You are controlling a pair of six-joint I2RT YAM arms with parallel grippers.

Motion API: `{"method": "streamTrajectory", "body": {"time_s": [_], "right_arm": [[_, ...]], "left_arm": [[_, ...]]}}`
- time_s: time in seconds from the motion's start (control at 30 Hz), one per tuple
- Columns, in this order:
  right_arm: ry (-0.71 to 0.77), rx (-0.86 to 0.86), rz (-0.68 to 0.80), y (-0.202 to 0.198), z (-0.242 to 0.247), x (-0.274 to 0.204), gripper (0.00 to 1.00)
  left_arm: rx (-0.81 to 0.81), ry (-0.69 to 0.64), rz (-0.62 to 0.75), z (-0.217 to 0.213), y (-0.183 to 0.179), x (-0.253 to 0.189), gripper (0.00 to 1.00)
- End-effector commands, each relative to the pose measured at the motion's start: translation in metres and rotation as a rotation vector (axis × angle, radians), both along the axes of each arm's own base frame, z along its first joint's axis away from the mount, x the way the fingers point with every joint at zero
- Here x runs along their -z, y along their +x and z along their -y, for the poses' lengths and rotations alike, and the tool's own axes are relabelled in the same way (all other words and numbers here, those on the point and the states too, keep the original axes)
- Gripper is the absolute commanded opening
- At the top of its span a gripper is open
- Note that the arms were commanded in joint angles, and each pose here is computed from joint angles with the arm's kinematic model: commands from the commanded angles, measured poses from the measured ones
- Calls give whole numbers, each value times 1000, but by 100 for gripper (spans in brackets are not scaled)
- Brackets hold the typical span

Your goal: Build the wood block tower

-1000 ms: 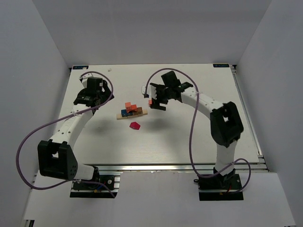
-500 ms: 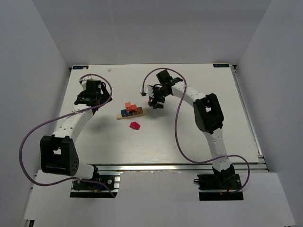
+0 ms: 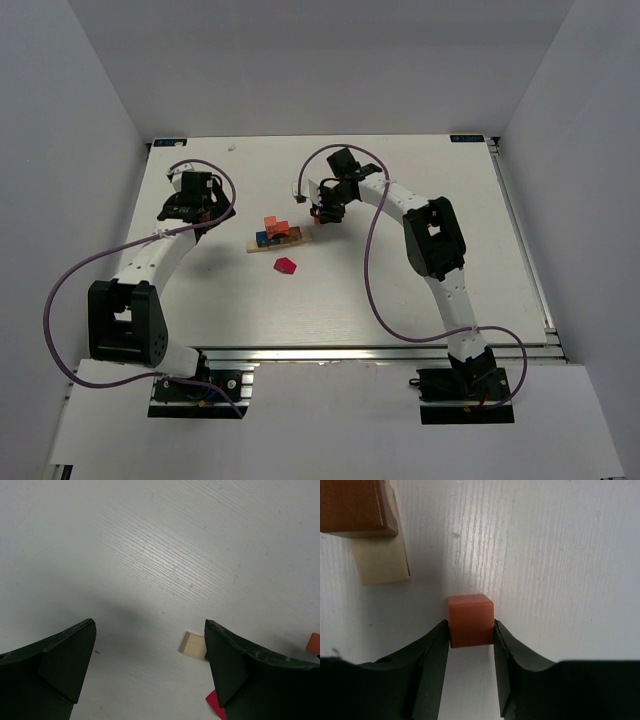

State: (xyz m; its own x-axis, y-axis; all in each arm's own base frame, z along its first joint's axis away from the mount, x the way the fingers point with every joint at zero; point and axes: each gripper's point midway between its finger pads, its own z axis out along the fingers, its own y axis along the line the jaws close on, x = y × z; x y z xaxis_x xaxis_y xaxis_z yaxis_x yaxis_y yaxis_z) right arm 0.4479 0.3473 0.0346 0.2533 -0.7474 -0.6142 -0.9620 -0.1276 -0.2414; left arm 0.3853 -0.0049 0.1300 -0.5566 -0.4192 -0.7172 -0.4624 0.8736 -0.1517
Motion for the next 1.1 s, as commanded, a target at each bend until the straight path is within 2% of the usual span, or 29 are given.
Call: {"method": "streamTrajectory", "body": {"time_s": [0.0, 0.13, 0.23, 0.67, 1.07], "right_arm": [[34, -15, 1, 4, -5, -14, 42], [55, -44, -15, -4, -8, -20, 28], [72, -57, -20, -10, -9, -32, 24], [189, -37, 92, -38, -19, -120, 23], [182, -101, 104, -73, -55, -132, 25]], "left_arm": [[5, -1, 17, -1, 3, -3, 98], [10, -8, 21, 0, 3, -5, 98], [15, -13, 22, 1, 3, -5, 98], [44, -52, 51, 9, -2, -11, 98], [59, -63, 44, 12, -2, -8, 98]]}}
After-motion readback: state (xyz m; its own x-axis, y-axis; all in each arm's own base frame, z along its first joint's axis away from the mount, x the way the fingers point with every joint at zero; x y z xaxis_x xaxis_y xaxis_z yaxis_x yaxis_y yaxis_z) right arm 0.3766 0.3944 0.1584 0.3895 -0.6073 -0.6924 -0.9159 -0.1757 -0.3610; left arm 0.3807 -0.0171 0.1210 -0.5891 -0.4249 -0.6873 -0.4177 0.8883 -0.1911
